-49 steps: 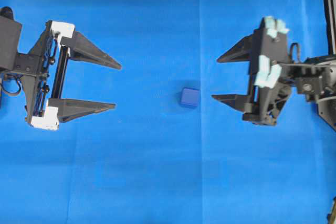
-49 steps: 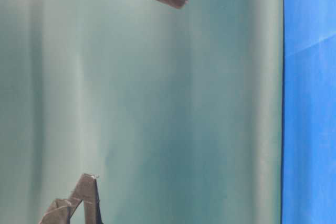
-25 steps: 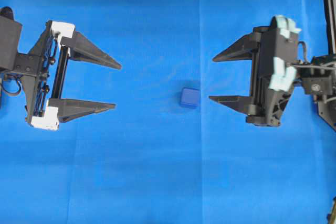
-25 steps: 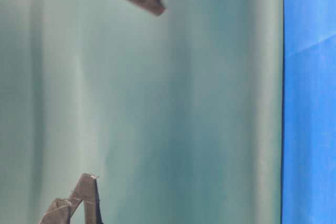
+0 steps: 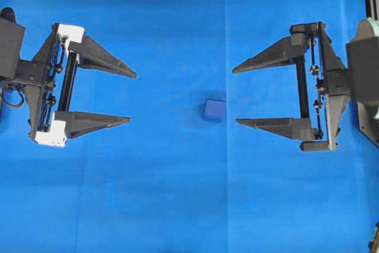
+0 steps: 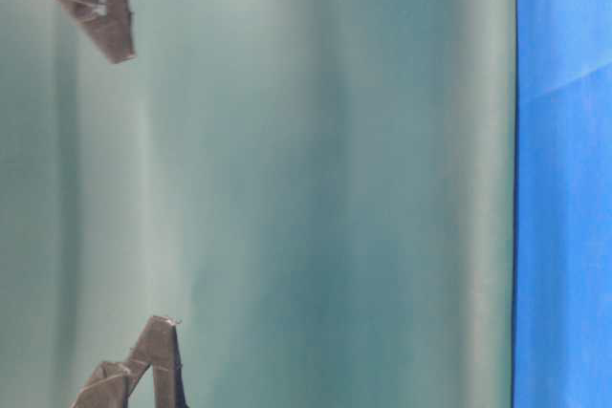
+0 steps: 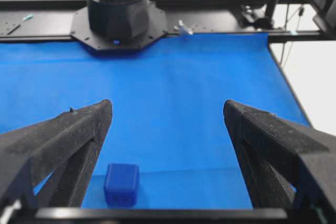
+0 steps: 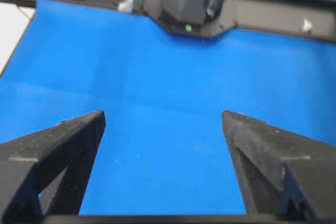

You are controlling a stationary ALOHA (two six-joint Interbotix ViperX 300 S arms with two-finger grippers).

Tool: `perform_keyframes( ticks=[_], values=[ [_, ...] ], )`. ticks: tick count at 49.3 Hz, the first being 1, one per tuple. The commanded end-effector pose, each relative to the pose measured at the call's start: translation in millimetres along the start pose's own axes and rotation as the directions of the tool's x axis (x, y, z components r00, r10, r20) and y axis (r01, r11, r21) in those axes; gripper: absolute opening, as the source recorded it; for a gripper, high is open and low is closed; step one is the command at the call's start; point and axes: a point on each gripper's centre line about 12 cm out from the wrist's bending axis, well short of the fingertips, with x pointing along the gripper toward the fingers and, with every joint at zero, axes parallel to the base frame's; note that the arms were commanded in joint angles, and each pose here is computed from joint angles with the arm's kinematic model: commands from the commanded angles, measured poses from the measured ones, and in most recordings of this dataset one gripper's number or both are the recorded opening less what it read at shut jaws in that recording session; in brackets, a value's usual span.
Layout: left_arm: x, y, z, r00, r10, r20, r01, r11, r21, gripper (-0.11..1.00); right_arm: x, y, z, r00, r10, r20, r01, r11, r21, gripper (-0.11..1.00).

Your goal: Handover the blue block to the right arm after grasping it with the left arm, then place it in the designated position.

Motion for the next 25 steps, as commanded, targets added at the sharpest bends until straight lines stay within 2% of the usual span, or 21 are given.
perform_keyframes(
  ticks=[1, 25],
  values=[
    [-0.3, -0.2, 7.6, 1.0, -0.001, 0.028, 0.001, 1.0, 0.0, 0.92, -2.6, -0.7, 8.6, 0.999, 0.006, 0.032, -0.006, 1.0, -0.004, 0.86],
    [-0.3, -0.2, 7.6, 1.0, -0.001, 0.028, 0.001, 1.0, -0.002, 0.92, -0.9, -1.9, 4.3, 1.0, -0.002, 0.017, 0.002, 1.0, -0.003, 0.86]
  ],
)
